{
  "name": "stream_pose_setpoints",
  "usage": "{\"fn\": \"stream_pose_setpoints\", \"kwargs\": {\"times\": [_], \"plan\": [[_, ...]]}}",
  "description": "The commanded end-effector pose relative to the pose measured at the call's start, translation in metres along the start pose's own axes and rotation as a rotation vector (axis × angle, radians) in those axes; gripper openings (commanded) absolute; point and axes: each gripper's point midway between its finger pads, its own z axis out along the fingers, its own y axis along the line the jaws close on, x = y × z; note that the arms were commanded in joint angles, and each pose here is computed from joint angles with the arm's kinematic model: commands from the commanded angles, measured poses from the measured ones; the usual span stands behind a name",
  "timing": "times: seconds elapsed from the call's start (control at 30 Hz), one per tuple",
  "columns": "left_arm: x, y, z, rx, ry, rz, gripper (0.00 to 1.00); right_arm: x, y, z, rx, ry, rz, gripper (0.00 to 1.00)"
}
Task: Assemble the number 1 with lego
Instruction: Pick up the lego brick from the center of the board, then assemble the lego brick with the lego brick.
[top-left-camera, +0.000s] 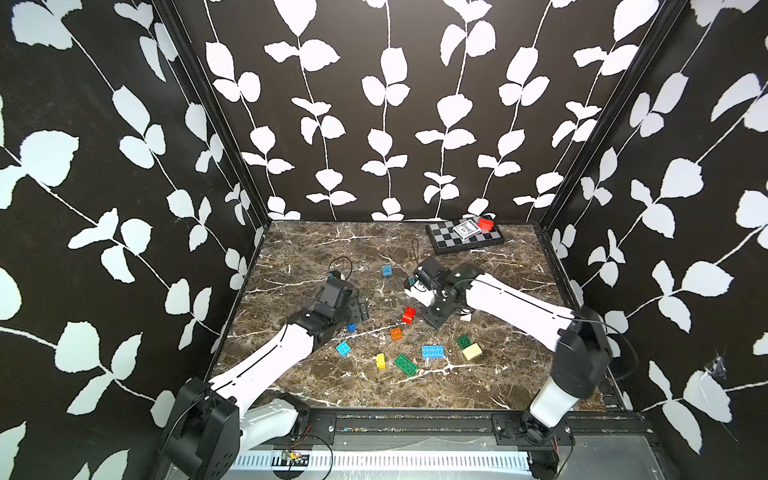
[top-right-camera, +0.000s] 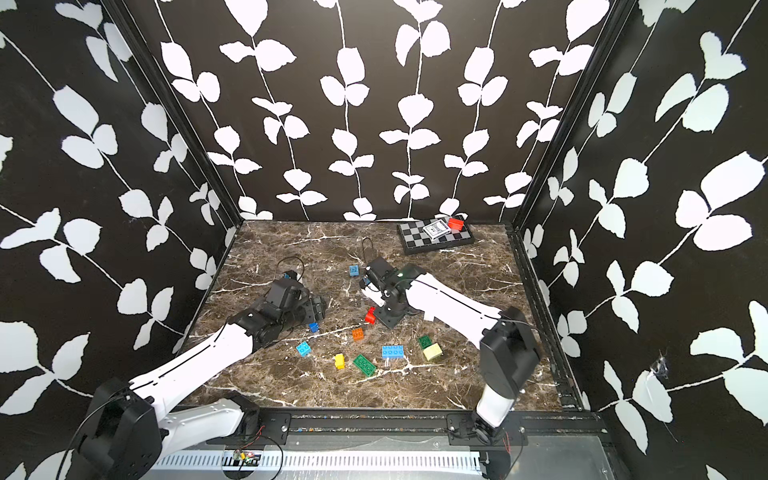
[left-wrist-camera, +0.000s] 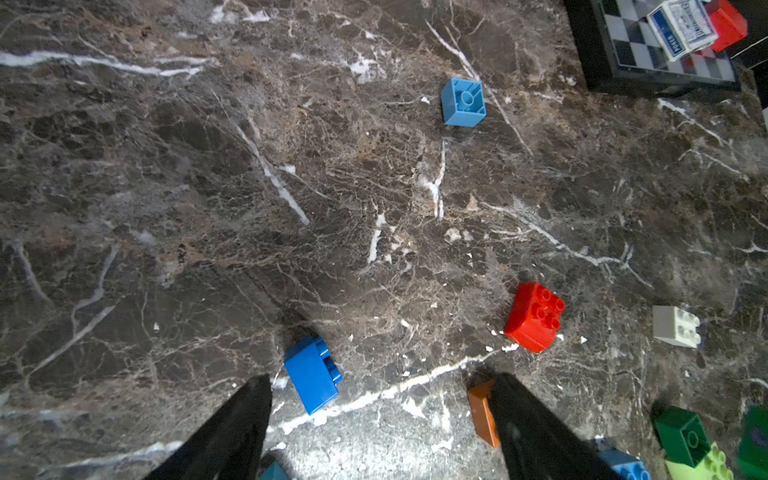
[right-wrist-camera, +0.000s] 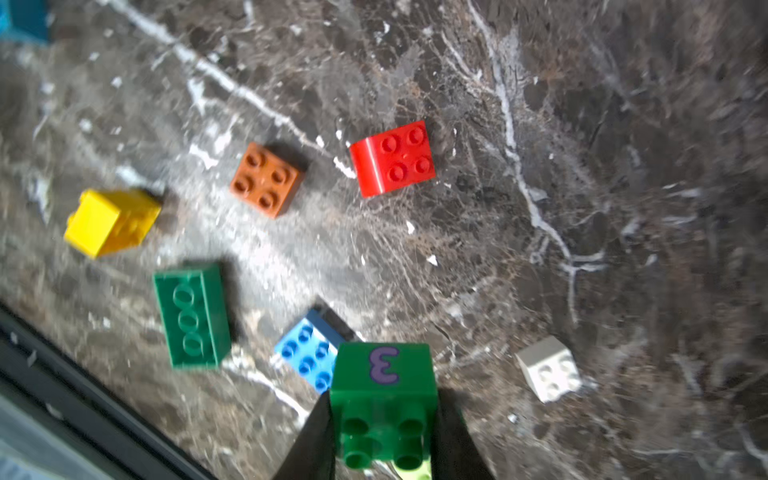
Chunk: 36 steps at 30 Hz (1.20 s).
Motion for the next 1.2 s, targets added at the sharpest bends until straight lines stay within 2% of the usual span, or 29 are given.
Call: {"fn": "stream_pose_setpoints", "kwargs": {"times": [0.0,0.13,0.3,0.37,0.4,0.8,1.17], "plan": [[-0.013,-0.003,-0.006,0.024,-0.072,0.078,0.85,0.039,0.018,-0.002,-0.085,0.105,-0.307,0.2],[-0.013,-0.004,-0.01,0.036,-0.079,0.134,0.85,0.053,0.029,-0.013,-0.142,0.1,-0.484,0.21],[-0.013,-0.004,-0.014,0.047,-0.09,0.173,0.86,0.079,0.028,0.007,-0.153,0.265,-0.658,0.21],[-0.012,-0.003,-0.015,0.047,-0.092,0.182,0.86,0.083,0.03,0.014,-0.165,0.318,-0.706,0.21],[-0.013,-0.003,-0.016,0.047,-0.097,0.182,0.86,0.073,0.031,0.014,-0.156,0.3,-0.727,0.2],[-0.008,0.004,-0.021,0.043,-0.111,0.171,0.85,0.038,0.043,0.048,-0.185,0.167,-0.809,0.2],[-0.008,0.005,-0.023,0.04,-0.112,0.178,0.85,0.04,0.044,0.064,-0.205,0.189,-0.813,0.2]]}}
